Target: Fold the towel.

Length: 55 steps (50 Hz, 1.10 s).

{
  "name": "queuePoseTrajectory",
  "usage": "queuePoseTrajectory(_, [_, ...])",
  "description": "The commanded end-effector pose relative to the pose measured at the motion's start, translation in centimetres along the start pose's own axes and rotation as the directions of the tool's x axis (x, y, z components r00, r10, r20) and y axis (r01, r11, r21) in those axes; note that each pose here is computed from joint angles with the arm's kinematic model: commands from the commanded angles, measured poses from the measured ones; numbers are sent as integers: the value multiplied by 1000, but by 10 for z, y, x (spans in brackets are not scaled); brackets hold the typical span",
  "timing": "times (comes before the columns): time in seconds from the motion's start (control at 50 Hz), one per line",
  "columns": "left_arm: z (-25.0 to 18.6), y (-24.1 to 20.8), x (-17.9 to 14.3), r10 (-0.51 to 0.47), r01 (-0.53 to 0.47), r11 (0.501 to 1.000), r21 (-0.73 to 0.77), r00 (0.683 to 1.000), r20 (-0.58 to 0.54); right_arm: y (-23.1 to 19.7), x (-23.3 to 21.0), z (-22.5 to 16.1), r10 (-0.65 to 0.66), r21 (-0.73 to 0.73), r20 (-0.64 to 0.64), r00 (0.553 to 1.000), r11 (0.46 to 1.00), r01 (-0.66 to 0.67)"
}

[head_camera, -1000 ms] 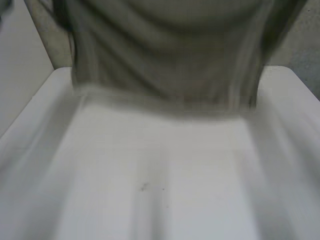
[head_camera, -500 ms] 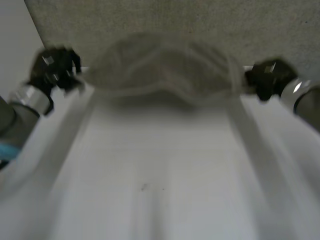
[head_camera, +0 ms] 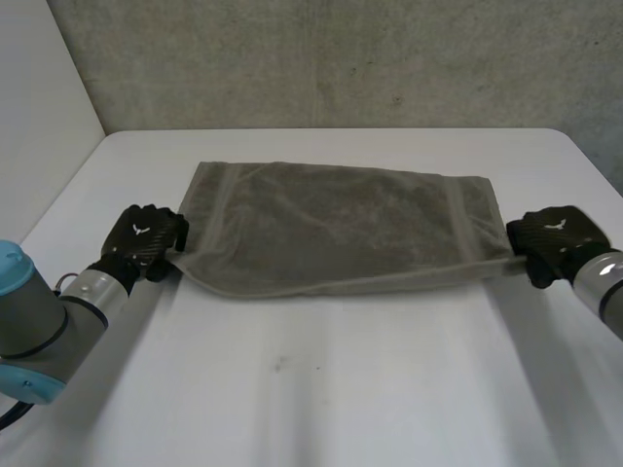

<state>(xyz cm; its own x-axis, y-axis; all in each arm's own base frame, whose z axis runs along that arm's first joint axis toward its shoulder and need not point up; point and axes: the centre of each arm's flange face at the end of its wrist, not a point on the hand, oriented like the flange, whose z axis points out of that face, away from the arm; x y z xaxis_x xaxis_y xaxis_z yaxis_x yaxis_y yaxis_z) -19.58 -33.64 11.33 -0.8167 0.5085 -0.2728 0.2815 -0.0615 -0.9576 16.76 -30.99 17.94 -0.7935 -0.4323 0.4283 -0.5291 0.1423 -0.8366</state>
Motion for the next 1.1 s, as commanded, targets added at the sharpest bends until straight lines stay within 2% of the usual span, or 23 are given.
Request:
queuePoseTrajectory(0.02, [1, 3, -5, -5, 5, 1000, -6, 1000, 15, 2, 16, 0, 43, 20, -37, 998, 999, -42])
queuePoseTrajectory(0.9, [0, 10, -10, -11, 11, 1000, -22, 1000, 14, 6, 18, 3, 43, 14, -48, 998, 999, -42])
queuePoseTrajectory(1.0, [1, 6, -12, 31, -30, 999, -15, 999, 19, 3, 20, 2, 38, 19, -54, 998, 999, -37])
queuePoseTrajectory(1.1, [-19, -18, -23, 154, -153, 988, -27, 986, 58, -2, 22, -1, 23, 17, -55, 998, 1000, -22])
